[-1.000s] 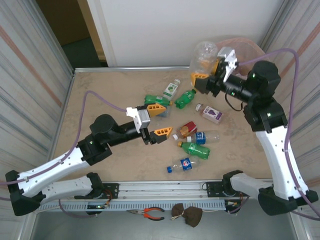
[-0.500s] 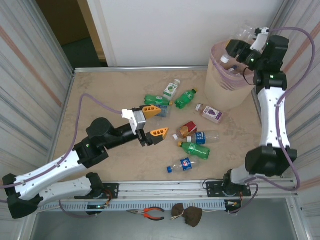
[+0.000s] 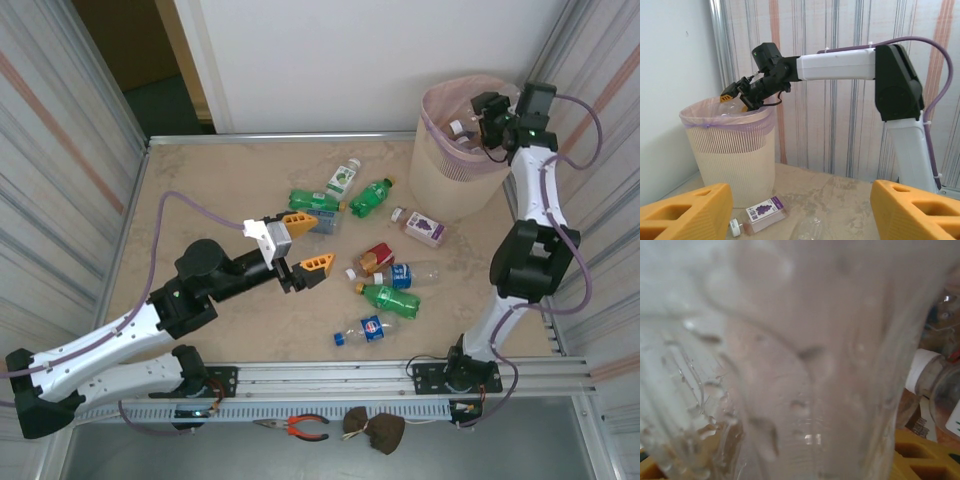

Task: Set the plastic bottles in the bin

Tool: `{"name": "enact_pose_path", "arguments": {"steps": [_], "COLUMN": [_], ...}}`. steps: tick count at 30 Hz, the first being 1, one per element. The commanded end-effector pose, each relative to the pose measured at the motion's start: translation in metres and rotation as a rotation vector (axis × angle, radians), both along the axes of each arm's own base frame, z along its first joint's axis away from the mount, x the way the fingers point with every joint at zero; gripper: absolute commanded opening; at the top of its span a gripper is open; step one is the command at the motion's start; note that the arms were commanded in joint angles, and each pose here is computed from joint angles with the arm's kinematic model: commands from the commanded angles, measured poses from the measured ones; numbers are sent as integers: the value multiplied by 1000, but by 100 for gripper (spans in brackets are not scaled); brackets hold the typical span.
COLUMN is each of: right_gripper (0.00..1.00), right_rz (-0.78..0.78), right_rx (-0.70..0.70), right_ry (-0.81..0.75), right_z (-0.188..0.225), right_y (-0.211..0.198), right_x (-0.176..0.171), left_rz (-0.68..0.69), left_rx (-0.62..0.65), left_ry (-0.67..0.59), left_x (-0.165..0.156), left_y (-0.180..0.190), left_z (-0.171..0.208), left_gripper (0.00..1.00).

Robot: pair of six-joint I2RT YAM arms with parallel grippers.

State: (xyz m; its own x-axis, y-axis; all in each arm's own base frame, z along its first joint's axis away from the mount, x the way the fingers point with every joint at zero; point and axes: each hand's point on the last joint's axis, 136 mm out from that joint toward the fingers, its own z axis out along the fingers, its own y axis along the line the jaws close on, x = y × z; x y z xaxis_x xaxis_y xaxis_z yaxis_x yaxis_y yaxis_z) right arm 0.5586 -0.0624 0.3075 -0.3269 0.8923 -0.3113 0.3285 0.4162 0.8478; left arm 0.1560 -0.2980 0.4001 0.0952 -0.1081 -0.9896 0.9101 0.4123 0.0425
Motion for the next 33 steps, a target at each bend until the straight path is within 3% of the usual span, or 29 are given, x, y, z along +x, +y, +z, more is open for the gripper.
{"name": "enact_pose_path", "arguments": {"steps": [1, 6, 18, 28, 33], "right_gripper": [36, 37, 43, 54, 67], "right_rz": [-76, -137, -232, -238, -244], "right_rx": [55, 125, 134, 150, 163], "right_ry": [60, 193, 388, 551, 575], "right_z": [8, -20, -82, -150, -158], "right_y": [4, 11, 13, 15, 16], "right_x": [8, 23, 35, 31, 27], "left_rz": [37, 55, 106, 153, 157], "left_rx": [-25, -15, -9, -14, -27], "left_ry": [-10, -11, -9, 9, 15], "left_x": [4, 6, 12, 17, 16], "left_y": [8, 10, 18, 25, 28], "left_z": [8, 7, 3, -3, -3], "left_gripper": [73, 74, 74, 73, 73]}}
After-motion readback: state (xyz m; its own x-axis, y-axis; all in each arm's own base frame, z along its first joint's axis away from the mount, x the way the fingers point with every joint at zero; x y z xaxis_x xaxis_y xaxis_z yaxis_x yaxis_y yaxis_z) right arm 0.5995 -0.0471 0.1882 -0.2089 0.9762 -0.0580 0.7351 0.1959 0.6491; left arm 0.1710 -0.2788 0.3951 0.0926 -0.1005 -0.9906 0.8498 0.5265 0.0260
